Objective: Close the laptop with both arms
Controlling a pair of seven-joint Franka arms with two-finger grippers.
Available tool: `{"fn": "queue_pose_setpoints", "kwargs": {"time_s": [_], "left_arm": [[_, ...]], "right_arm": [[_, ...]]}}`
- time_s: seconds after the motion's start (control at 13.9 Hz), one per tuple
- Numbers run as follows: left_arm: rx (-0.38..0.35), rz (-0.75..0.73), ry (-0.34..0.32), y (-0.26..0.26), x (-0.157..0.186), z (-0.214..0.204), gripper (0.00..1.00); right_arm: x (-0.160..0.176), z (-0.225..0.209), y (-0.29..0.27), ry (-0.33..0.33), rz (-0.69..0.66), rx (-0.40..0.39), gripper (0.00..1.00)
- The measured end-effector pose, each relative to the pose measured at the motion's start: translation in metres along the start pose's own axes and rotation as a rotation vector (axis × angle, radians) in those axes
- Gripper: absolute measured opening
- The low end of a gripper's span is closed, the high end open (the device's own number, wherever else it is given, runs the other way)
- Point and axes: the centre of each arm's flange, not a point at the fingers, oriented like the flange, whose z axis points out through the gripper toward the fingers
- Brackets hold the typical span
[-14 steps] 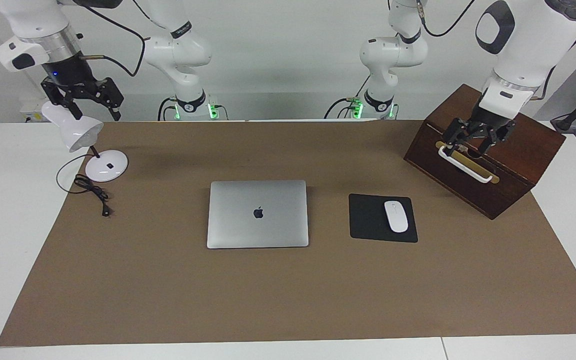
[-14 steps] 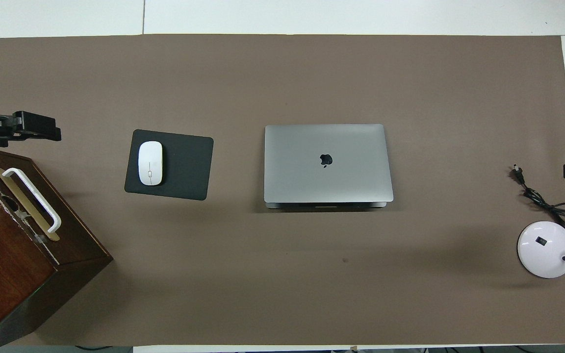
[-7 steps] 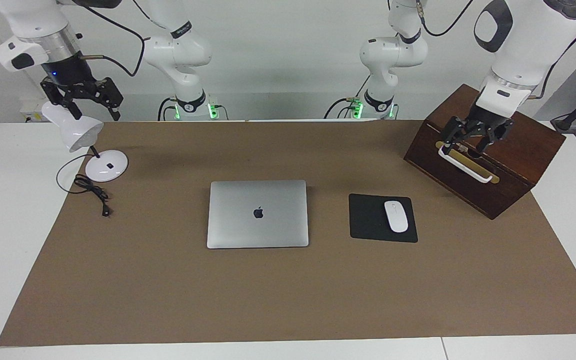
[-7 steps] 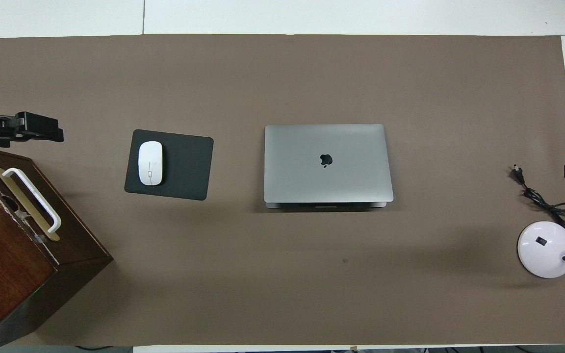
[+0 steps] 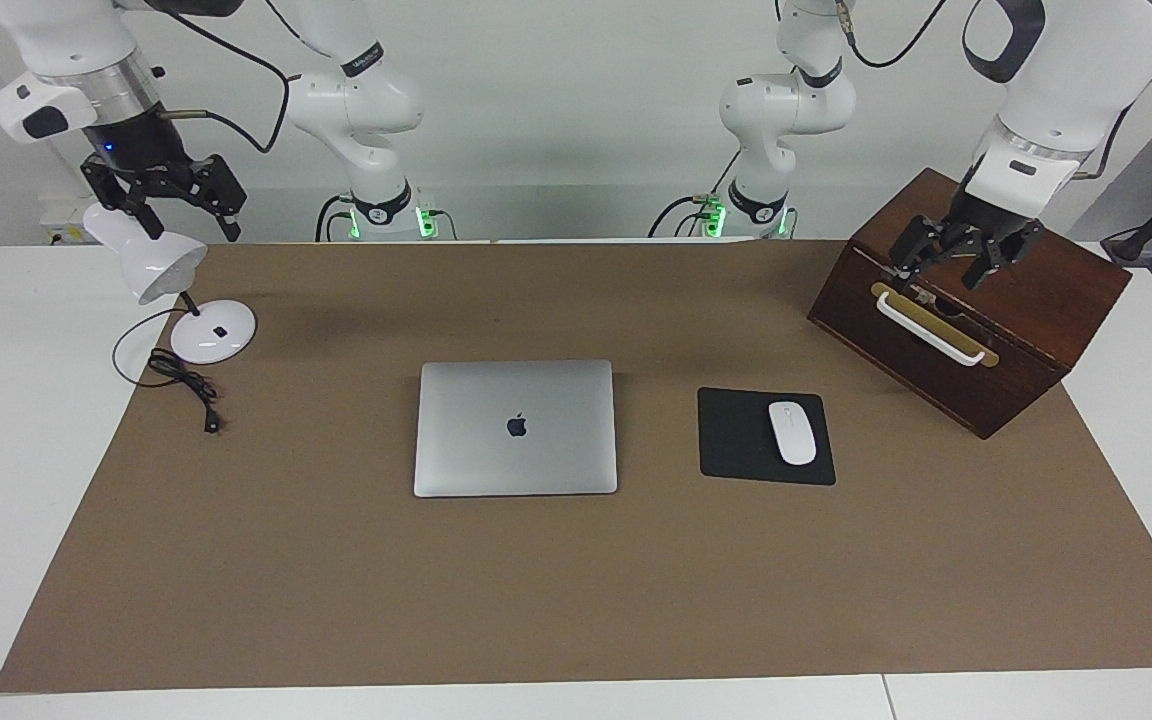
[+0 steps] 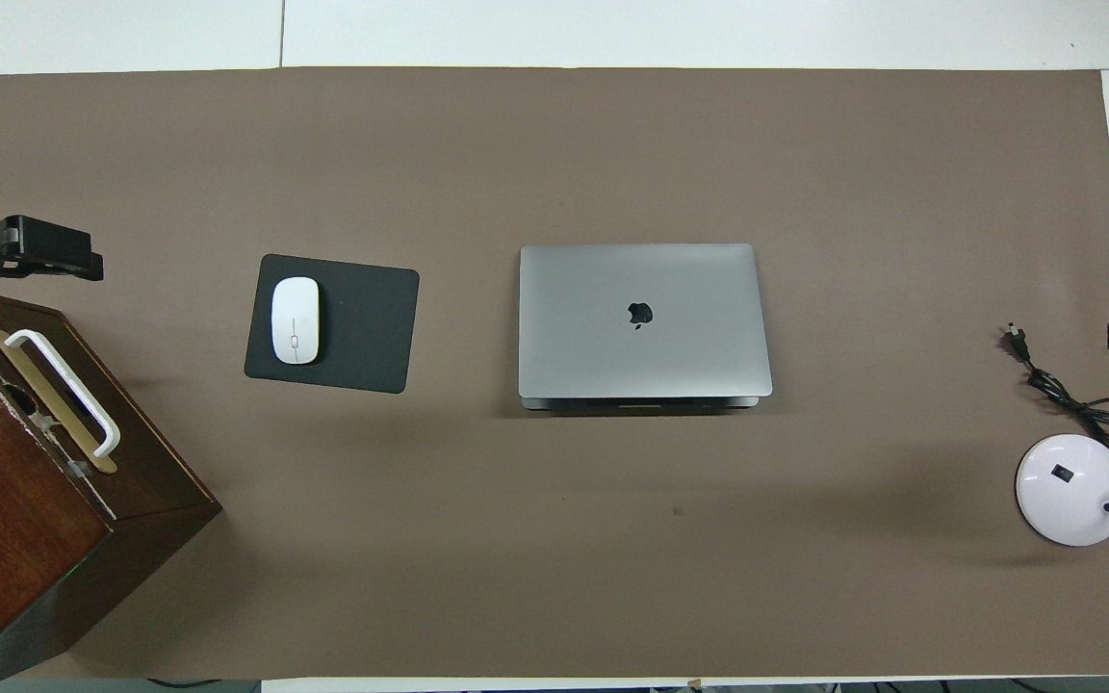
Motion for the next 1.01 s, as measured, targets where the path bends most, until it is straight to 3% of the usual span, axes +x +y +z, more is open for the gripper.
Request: {"fn": "queue_pose_setpoints", "kwargs": {"time_s": [1.01], "left_arm": [[0.0, 0.003, -0.005, 0.0016, 0.0007, 0.0022, 1.0]], "right_arm": [[-0.0001, -0.0002, 0.001, 0.0, 0.002, 0.0, 1.0]]}}
